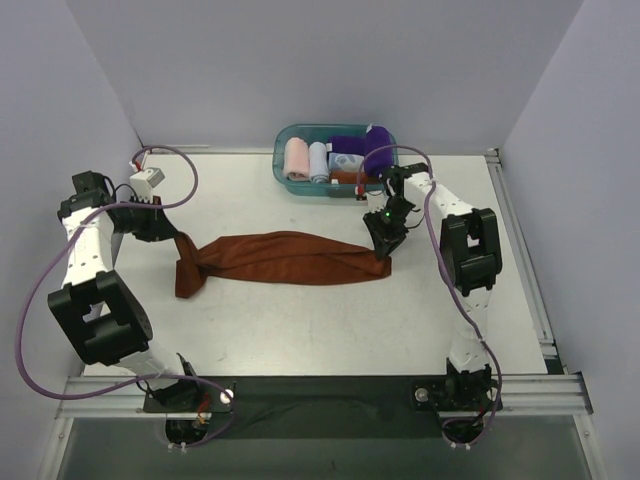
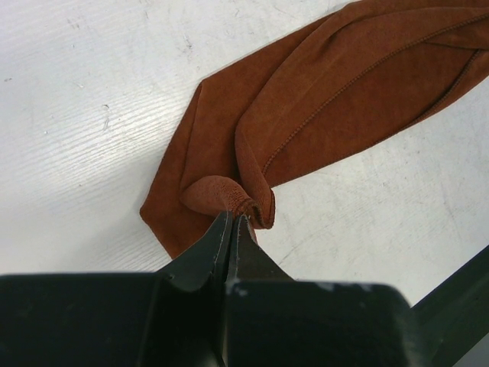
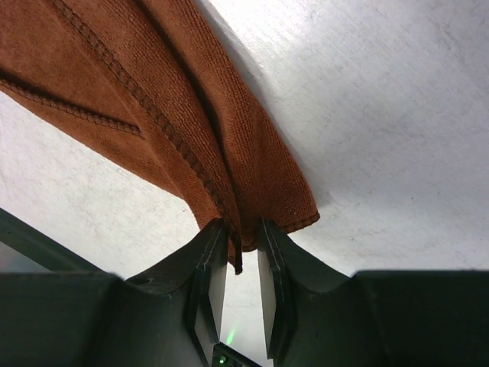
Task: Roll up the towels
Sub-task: Flatten the towel
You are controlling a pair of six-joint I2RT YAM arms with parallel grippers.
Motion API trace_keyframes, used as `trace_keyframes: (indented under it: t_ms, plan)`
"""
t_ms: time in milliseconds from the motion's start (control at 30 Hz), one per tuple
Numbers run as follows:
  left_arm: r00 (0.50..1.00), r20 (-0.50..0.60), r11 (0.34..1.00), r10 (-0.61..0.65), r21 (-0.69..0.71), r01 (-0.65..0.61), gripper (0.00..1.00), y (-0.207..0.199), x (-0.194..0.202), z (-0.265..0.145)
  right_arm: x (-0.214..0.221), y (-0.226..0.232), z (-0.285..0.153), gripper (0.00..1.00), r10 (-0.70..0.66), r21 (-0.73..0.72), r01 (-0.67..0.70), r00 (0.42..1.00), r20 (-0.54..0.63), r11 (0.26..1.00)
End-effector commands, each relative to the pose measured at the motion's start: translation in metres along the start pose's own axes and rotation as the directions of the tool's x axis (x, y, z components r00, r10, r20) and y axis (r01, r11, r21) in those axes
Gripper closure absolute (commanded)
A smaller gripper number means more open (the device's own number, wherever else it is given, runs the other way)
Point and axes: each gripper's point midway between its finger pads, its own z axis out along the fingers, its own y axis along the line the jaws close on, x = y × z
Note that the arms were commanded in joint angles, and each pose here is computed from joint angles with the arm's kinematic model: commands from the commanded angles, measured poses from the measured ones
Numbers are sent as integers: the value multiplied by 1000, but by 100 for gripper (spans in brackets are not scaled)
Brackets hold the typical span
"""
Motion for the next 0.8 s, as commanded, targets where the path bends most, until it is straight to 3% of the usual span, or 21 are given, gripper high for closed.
trace_keyframes:
  t_ms: [0, 200, 333, 467, 767]
  plan:
    - [999, 22, 999, 38, 1, -38, 100, 1, -10, -2, 0, 7, -28, 76, -22, 39, 21, 1000, 22, 999]
    - [999, 24, 999, 40, 0, -40, 100, 1, -10, -2, -3, 13, -31, 80, -25, 15, 25, 999, 33, 1000]
    - [999, 21, 999, 42, -1, -42, 100, 1, -9, -1, 0, 18, -27, 100, -25, -8, 26, 999, 22, 1000]
    - [999, 25, 999, 46, -11, -45, 100, 2, -13, -3, 0, 19, -38, 100, -38, 7, 38, 998, 46, 999]
    - [996, 12, 986, 84, -142, -82, 100, 29, -39, -20, 1, -4, -145, 100, -38, 100, 10, 958, 284, 995]
